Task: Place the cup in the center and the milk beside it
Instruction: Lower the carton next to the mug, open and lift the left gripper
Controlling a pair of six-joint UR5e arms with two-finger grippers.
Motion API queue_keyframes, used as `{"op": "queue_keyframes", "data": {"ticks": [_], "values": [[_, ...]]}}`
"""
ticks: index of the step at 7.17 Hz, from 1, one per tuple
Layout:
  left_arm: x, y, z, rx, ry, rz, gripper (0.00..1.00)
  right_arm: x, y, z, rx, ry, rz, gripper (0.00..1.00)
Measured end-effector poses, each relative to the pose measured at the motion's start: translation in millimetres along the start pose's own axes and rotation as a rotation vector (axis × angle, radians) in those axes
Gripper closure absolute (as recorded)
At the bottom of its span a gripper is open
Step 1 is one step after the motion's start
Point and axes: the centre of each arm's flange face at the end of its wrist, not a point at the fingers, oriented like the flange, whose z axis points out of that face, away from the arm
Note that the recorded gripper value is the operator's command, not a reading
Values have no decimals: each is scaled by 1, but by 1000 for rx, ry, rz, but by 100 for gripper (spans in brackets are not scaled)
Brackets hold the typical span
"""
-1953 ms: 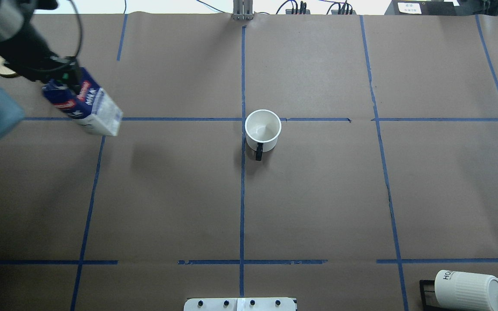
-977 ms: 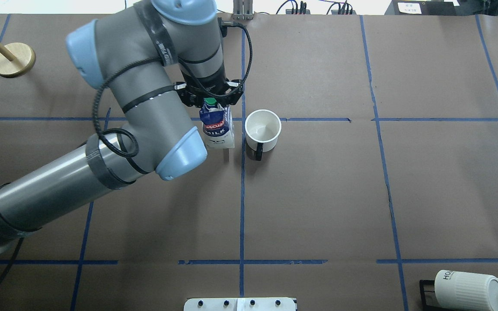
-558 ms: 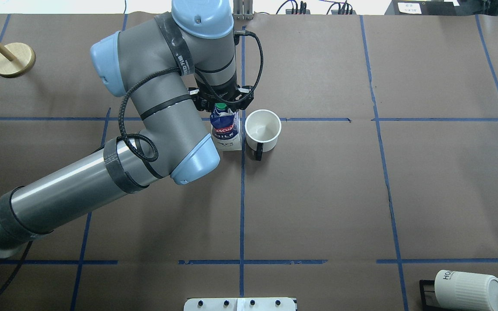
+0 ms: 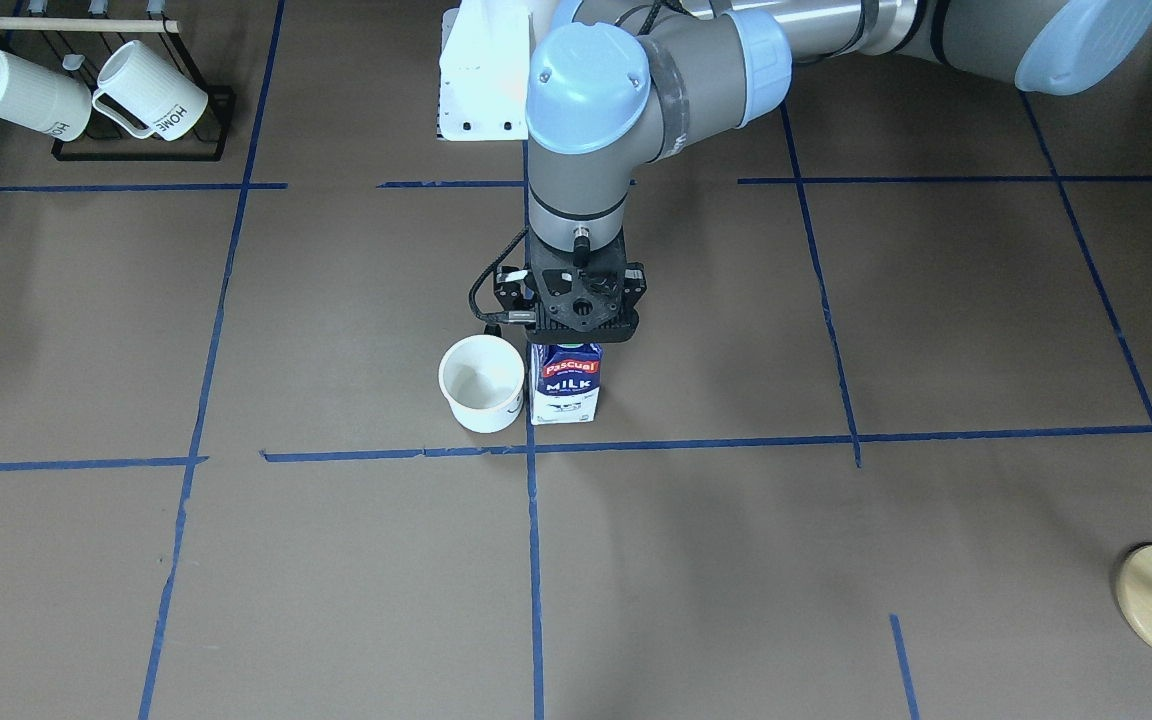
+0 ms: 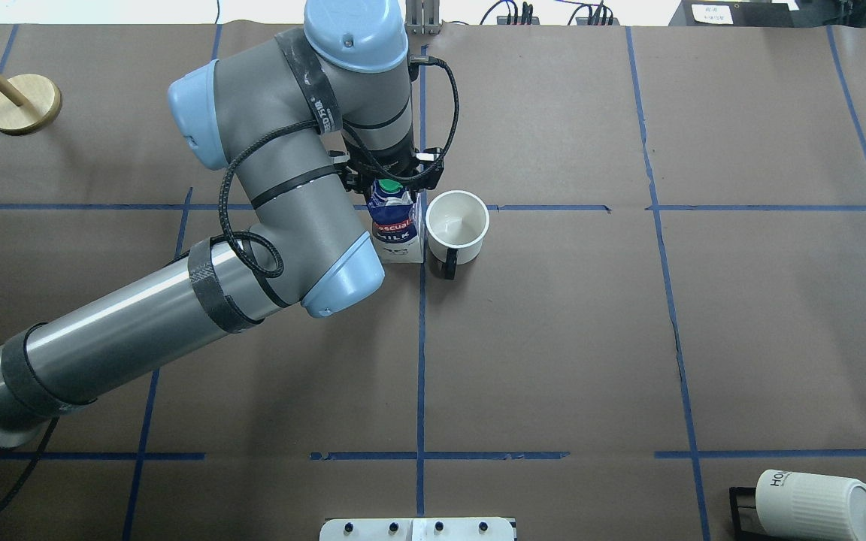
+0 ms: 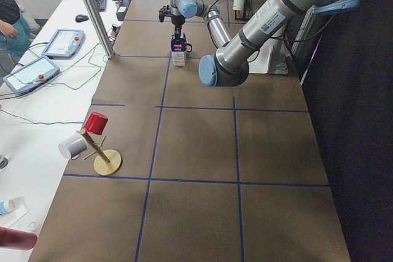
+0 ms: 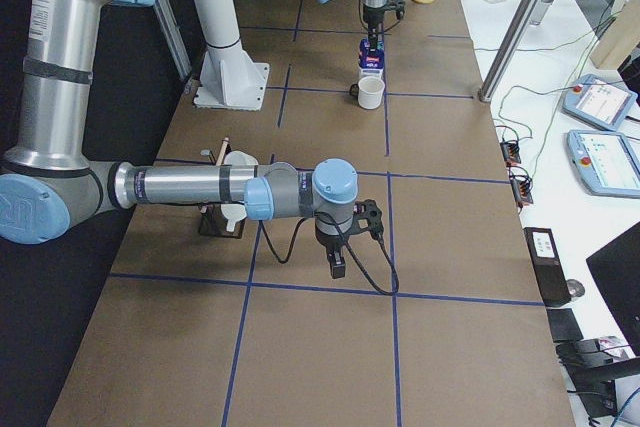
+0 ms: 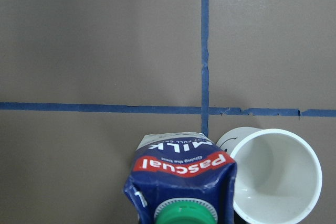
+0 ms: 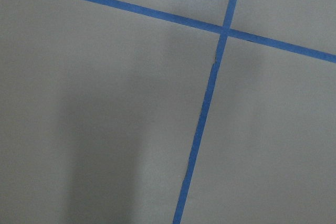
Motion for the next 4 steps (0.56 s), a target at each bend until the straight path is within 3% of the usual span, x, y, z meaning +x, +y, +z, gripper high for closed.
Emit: {"op": "queue_keyframes", "data": {"ticks": [2, 4], "values": [[-2, -5, -23, 18, 12, 10, 0, 0, 0, 0, 1, -1, 0, 0], [-41, -21, -65, -8, 0, 59, 0, 1, 0, 1, -2, -1, 1, 0]]}}
